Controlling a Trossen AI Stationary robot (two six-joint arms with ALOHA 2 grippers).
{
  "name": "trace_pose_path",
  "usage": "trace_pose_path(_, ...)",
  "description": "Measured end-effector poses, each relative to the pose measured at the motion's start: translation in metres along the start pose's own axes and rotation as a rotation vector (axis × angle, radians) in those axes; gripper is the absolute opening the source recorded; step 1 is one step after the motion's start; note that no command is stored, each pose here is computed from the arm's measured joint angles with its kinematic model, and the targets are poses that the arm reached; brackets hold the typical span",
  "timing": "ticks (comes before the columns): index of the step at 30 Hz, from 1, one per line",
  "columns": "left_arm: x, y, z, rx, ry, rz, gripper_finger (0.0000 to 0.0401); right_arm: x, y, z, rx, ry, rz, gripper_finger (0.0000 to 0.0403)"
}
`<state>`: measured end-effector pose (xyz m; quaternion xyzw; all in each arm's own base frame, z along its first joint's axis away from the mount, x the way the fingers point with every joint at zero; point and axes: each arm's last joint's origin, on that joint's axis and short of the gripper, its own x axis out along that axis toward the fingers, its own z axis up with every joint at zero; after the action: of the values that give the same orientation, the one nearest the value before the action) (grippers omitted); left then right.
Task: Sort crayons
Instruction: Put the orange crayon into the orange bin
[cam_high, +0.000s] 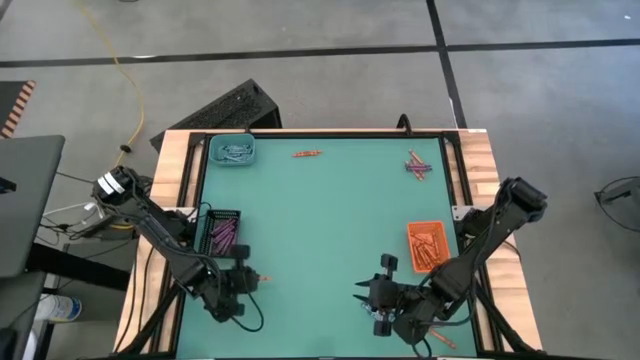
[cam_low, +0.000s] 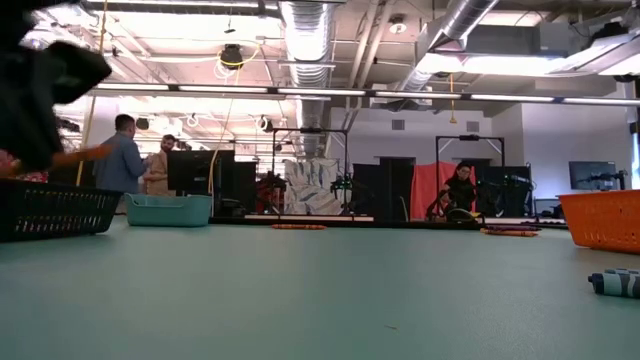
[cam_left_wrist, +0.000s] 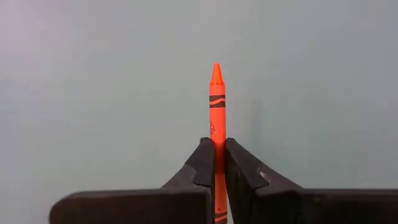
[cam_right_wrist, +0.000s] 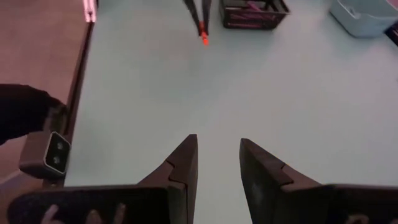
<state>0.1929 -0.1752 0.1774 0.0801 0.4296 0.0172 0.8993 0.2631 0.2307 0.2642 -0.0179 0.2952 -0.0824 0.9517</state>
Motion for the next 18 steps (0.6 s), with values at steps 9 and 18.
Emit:
trace_pose_path(9, -0.008, -0.007, 0.026, 0.058, -0.203, 0.029, 0.0, 0.042, 0.023, -0.013, -0.157, -0.022, 0.022, 0.0113)
trace_pose_path(18, -0.016, -0.015, 0.05, 0.118, -0.436, 0.022, 0.0, 0.069, 0.041, 0.0, -0.261, -0.246, 0.064, 0.0113)
